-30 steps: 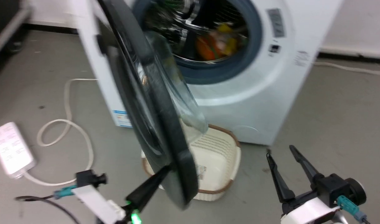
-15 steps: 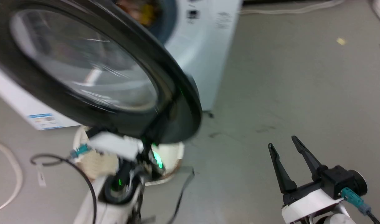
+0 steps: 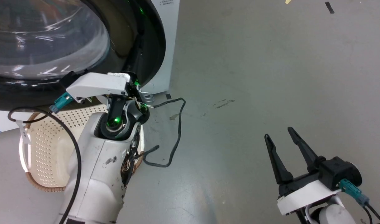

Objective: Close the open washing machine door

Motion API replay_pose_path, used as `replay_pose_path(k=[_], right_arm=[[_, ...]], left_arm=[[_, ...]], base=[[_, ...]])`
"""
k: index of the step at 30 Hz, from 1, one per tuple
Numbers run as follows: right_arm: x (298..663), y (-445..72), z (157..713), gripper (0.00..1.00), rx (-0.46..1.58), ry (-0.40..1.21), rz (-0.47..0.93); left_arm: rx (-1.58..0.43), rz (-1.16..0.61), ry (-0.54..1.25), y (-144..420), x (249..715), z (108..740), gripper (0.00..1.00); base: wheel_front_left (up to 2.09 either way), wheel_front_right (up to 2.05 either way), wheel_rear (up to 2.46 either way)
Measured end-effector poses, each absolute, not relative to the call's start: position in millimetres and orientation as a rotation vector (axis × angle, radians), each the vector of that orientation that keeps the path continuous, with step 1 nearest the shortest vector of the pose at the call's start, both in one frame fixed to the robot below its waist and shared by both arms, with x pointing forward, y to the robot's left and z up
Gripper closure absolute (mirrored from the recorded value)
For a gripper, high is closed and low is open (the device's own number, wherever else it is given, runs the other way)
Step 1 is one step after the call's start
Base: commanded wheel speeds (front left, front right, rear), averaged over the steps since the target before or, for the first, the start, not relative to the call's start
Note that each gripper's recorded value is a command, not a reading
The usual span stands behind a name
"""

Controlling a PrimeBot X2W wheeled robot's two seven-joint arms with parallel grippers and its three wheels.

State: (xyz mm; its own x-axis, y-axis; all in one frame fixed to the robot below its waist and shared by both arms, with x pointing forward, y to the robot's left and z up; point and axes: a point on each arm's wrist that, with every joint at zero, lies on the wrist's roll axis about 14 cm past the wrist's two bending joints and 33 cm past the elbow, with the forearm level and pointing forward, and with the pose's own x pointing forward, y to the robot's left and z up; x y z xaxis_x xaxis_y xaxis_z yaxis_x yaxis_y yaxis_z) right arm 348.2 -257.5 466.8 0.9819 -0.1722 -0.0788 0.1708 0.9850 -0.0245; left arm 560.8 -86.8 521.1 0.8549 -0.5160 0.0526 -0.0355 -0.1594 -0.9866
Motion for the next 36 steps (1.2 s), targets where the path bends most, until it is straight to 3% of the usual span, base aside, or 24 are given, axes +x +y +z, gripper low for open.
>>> replay_pose_path(k=[8, 10, 23, 26, 31, 33, 36], right_arm=[[358, -245, 483, 0.00, -0.007, 0.019, -0.129], [360, -243, 491, 0.00, -0.012, -0.009, -0.124], [363, -205, 511, 0.00, 0.009, -0.088, 0.002], [364, -190, 513, 0.00, 0.011, -0.097, 0.049], [367, -171, 519, 0.00, 0.017, -0.117, 0.109], [369, -158, 523, 0.00, 0.019, -0.130, 0.147], [369, -151, 522, 0.00, 0.021, -0.127, 0.167]], left_arm=[[-1.605, -0.477, 0.384, -72, 546, 532, 0.99], [-1.534, -0.487, 0.366, -61, 532, 529, 0.00], [-0.623, -0.383, -0.033, 93, 454, 531, 0.00], [-0.541, -0.297, -0.143, 123, 434, 551, 0.00], [-0.369, -0.186, -0.209, 154, 394, 556, 0.00], [-0.145, -0.164, -0.176, 164, 375, 542, 0.00], [-0.101, -0.125, -0.165, 170, 366, 537, 0.00]], base=[[0.00, 0.00, 0.00], [0.00, 0.00, 0.00], [0.00, 0.00, 0.00], [0.00, 0.00, 0.00], [0.00, 0.00, 0.00], [0.00, 0.00, 0.00], [0.00, 0.00, 0.00]])
